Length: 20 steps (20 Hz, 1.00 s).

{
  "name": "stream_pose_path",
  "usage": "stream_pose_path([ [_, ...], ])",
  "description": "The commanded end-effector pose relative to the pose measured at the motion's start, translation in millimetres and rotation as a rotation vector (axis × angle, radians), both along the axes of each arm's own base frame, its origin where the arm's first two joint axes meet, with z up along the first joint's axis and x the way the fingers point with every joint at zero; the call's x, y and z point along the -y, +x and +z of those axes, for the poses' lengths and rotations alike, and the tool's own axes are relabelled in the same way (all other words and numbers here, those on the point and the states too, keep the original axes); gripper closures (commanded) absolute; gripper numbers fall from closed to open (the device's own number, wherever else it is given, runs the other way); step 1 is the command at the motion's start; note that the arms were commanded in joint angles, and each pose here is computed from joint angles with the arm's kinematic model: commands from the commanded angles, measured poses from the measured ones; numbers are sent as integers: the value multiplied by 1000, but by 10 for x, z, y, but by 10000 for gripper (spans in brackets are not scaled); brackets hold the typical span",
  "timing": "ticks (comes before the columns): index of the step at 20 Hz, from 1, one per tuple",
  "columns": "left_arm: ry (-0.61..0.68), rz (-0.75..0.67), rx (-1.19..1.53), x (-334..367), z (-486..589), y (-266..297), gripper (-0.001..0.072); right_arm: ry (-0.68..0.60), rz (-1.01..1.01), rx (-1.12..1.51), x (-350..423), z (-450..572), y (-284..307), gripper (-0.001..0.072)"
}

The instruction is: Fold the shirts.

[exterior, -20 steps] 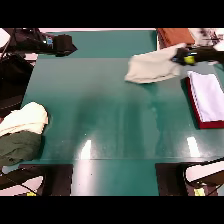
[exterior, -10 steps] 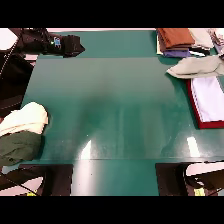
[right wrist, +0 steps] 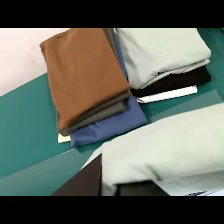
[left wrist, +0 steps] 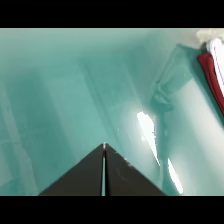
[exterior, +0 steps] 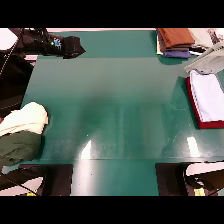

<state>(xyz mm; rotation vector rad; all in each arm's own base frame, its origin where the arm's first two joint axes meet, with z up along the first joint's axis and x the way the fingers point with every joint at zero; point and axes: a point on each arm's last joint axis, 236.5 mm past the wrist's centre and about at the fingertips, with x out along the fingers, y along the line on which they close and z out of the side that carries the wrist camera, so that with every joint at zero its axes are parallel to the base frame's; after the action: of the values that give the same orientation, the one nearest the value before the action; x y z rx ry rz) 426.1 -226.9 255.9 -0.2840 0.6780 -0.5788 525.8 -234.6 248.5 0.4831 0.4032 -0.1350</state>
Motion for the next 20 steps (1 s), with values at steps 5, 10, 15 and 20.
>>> stream_pose_path([
  [5,7,-6,-10,1,-25,-19,682,-190,-74,-174,131,-97,-543,688],
  [10,11,-9,-5,0,-25,-18,682,-194,-149,-268,168,-313,-1172,688],
  [15,23,-19,5,1,-26,-19,681,-123,-193,-365,58,-749,-1754,687],
  [20,29,-23,9,0,-28,-18,682,-46,-205,-450,-166,-1232,-2174,246],
])
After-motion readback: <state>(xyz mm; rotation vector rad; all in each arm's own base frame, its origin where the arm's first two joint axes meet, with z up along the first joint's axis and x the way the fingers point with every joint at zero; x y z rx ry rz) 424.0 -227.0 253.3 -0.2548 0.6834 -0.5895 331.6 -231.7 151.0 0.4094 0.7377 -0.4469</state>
